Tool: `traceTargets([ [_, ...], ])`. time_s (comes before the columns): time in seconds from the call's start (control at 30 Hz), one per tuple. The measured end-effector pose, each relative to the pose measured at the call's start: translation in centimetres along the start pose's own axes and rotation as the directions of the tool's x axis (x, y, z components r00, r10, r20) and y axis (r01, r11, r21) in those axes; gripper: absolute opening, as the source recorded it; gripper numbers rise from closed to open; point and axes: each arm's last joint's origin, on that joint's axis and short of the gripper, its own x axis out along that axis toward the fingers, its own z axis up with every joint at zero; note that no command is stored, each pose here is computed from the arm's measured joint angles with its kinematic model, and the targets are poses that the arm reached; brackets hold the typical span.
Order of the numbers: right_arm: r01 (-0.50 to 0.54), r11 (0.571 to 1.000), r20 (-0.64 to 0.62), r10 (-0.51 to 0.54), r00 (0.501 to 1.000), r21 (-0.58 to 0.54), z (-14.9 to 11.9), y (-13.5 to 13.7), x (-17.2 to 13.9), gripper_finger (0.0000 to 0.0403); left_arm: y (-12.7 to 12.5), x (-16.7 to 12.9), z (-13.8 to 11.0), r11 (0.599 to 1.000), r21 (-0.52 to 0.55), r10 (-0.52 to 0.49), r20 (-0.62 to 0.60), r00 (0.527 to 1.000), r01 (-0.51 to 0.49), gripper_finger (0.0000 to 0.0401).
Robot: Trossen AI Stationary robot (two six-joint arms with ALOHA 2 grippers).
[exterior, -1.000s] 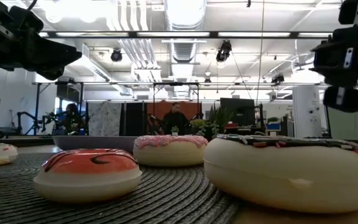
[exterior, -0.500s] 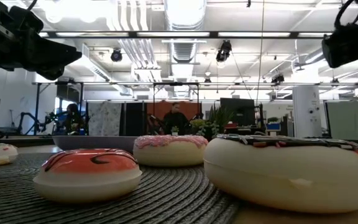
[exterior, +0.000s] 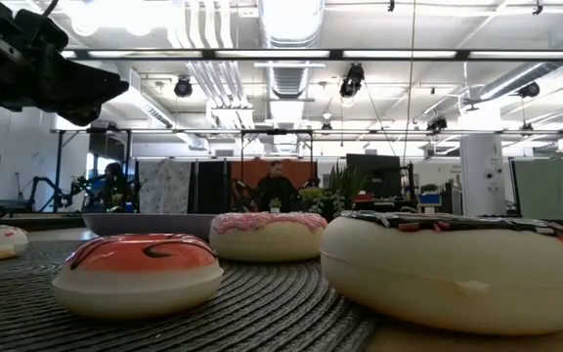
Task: Pick & Place donuts
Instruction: Put the small yellow donut on the white plate
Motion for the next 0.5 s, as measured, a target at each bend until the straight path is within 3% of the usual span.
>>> traceTargets([
  [0.2,0.037,0.997,0.057,-0.041,0.998,0.074,-0.6,-0.4,1.0,0.021,0.0,0.0,0.0,1.0,0.0,0.0,0.0,1.0,0.0,0.0071],
  [0.5,0.115,0.993,0.046,-0.114,0.992,-0.021,-0.5,-0.2,2.8,0.021,0.0,0.0,0.0,1.0,0.0,0.001,0.001,1.0,-0.001,0.0071],
])
